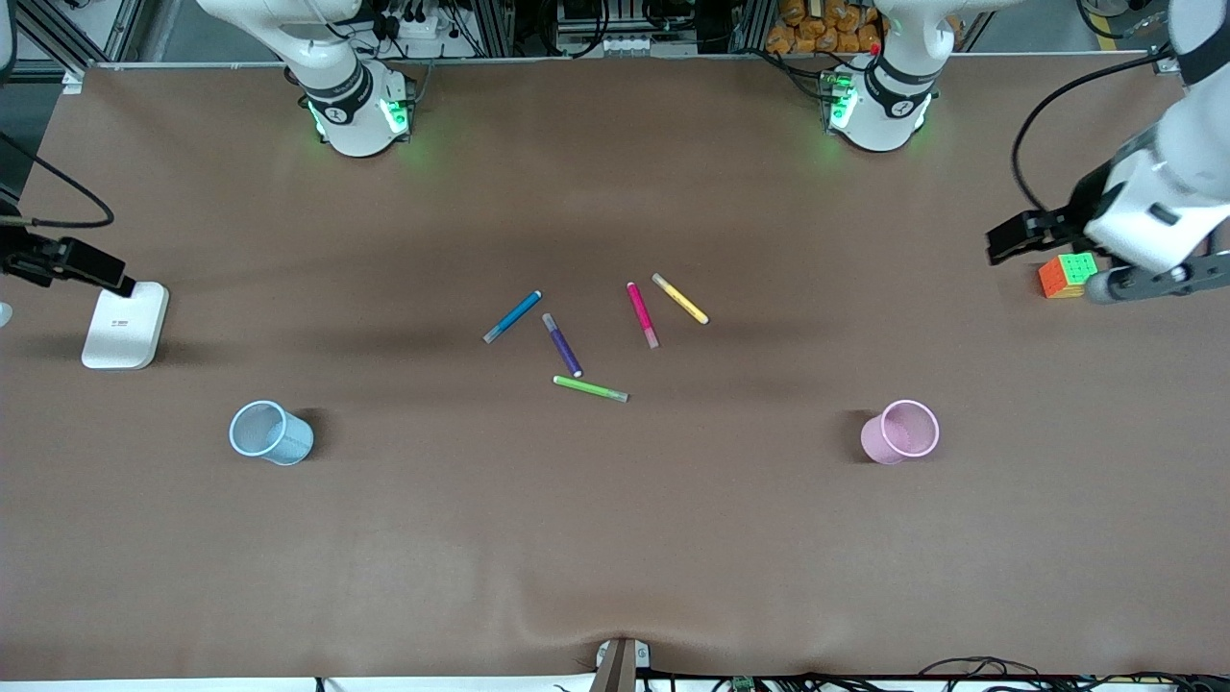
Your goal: Place pink and blue markers in matching cups
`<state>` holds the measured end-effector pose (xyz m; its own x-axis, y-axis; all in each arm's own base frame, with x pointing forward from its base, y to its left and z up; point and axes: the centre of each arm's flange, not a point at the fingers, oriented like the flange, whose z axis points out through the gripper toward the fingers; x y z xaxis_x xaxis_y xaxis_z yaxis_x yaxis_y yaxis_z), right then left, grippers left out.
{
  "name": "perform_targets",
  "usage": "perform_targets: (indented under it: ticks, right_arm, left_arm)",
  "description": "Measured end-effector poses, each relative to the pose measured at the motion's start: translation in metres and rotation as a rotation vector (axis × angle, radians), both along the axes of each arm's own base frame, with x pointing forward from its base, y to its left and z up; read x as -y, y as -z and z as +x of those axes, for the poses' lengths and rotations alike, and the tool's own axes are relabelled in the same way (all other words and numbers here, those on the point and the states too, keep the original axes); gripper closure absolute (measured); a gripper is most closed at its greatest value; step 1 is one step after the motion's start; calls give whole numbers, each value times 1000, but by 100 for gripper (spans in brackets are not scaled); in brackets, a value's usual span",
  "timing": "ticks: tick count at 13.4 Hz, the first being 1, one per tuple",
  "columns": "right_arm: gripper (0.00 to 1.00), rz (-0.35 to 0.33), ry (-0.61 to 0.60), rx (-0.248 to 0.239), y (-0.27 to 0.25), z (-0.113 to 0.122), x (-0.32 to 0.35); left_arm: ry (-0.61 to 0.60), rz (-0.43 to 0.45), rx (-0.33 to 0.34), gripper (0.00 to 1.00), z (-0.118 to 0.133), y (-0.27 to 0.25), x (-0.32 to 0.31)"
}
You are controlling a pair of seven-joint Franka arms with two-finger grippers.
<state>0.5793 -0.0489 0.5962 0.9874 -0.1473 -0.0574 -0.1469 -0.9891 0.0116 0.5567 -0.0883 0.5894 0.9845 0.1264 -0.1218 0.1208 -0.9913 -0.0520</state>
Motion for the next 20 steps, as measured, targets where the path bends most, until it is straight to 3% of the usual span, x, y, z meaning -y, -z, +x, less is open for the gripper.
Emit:
perform_targets:
  ticks: [4, 7, 10, 13, 16, 20]
  right_arm:
    - [0, -13, 25, -9, 23, 15, 22]
    - [0, -31, 40, -9, 26, 17, 33]
    - [0, -25, 99, -70, 60, 21, 70]
    - [0, -25, 171, -121, 92, 27, 88]
    - [0, -11, 206, -129, 99, 31, 82]
    - [0, 18, 395, -162, 116, 40, 53]
  left_arm:
    - [-17, -2, -18, 0, 6, 21, 32]
    - [-58, -17, 13, 0, 10, 37, 69]
    - [-110, -56, 22, 0, 7, 67, 117]
    - [-87, -116, -8, 0, 2, 93, 167]
    - [-48, -147, -34, 0, 1, 127, 204]
    - [-16, -163, -101, 0, -10, 170, 247]
